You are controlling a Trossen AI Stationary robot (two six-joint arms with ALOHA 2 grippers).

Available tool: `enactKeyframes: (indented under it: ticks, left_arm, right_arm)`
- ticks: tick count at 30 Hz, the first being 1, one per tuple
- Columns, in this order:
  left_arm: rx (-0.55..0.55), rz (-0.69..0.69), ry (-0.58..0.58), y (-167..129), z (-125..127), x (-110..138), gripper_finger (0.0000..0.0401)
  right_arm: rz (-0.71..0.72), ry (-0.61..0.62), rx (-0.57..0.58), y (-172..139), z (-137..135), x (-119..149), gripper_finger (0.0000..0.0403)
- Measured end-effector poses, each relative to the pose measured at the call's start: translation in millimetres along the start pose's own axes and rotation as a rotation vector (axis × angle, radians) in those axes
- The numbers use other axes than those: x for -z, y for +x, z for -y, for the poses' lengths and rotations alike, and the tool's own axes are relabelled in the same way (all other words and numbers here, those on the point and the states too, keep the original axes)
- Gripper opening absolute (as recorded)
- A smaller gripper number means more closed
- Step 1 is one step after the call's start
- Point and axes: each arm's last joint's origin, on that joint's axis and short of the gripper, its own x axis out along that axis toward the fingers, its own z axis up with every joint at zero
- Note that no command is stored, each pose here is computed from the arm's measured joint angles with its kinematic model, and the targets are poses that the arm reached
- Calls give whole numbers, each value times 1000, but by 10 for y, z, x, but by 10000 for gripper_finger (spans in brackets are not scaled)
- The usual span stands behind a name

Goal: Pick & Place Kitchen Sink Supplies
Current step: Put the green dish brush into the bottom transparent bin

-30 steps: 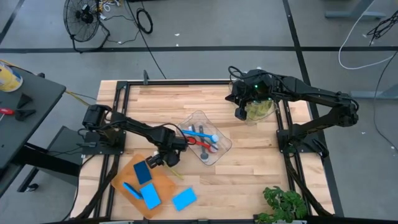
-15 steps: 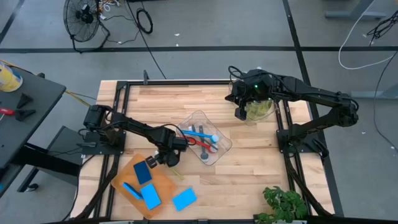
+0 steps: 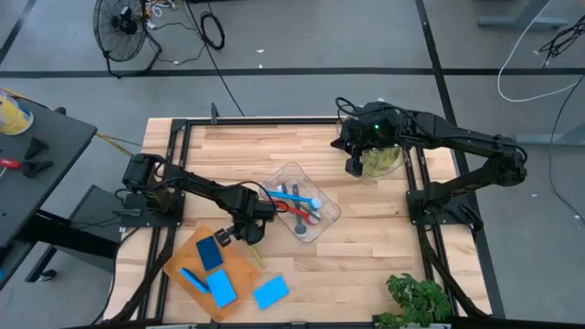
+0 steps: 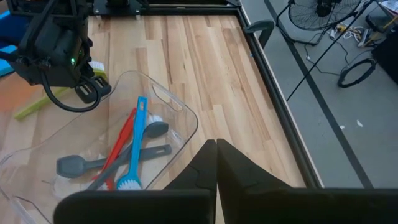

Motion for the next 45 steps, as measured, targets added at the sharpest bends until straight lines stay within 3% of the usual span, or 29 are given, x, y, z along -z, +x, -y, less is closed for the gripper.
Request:
enactKeyframes:
  ticks: [14,20,26,29,34,45]
  left_arm:
    - [4,-42,-11,-151,-16,-75,22]
    - [25,-72,-23,-331,-21,-159,22]
    - [-24,-89,-18,-593,-72,-296,22]
    - [-70,-63,-36,-745,-135,-361,22]
    - [-128,-25,-87,-1005,-243,-403,22]
    - [-273,85,-175,-1591,-500,-359,22]
  right_arm:
    - [0,-2,0,0,0,0,6]
    - [0,-3,0,0,0,0,6]
    - [3,-43,-5,-13,-13,0,3]
    - [20,-50,-83,-56,-58,-1,2]
    - [71,-47,-230,-192,-182,-10,1]
    - [159,-25,-283,-815,-251,145,1]
